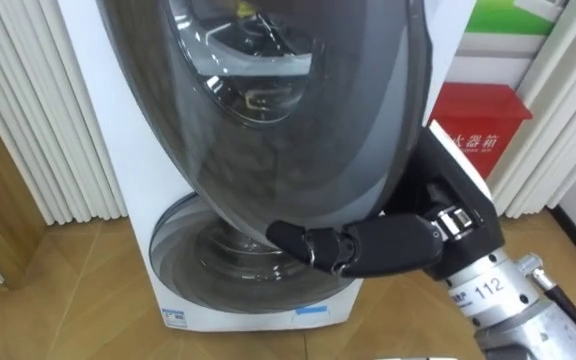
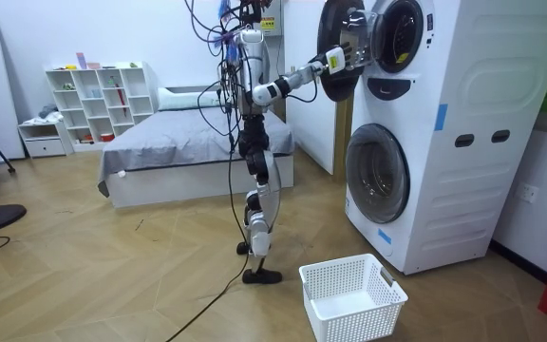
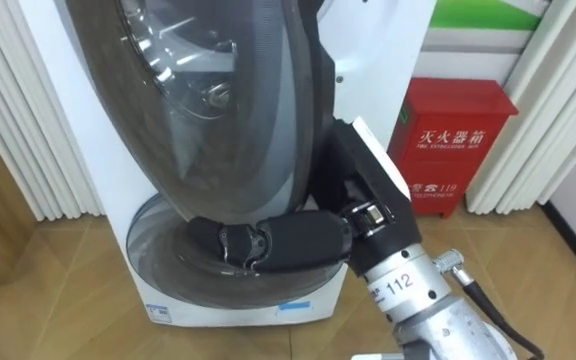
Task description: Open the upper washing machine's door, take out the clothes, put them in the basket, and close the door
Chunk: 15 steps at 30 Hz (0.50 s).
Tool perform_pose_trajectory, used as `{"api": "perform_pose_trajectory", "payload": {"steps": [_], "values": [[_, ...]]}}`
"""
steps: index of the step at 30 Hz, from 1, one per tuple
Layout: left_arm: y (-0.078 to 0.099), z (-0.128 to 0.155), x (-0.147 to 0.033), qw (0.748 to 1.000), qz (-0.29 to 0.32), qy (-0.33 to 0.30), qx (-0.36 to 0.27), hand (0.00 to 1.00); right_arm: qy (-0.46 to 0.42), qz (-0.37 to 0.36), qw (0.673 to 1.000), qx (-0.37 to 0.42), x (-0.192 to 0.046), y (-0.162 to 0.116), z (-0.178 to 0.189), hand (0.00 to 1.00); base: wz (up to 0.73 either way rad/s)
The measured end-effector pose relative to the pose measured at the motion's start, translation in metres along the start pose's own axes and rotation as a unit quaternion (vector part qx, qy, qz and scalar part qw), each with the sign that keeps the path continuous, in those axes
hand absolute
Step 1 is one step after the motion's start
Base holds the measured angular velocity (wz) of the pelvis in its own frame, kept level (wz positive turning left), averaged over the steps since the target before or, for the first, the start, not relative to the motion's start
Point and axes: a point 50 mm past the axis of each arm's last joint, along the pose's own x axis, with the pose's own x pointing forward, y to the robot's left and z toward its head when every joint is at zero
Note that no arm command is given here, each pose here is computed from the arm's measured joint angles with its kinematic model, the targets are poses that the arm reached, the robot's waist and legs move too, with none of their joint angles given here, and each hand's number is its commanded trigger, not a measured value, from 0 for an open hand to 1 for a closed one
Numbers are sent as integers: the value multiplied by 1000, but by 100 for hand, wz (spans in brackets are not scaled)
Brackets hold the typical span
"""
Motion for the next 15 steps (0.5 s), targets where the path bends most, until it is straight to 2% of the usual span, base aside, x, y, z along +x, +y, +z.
{"api": "perform_pose_trajectory", "payload": {"steps": [15], "values": [[-1, 2, 0, 1000, -3, -3, 9, 0, 1, 1, 1000, 0, 0, 1, -1, 0, 2]]}}
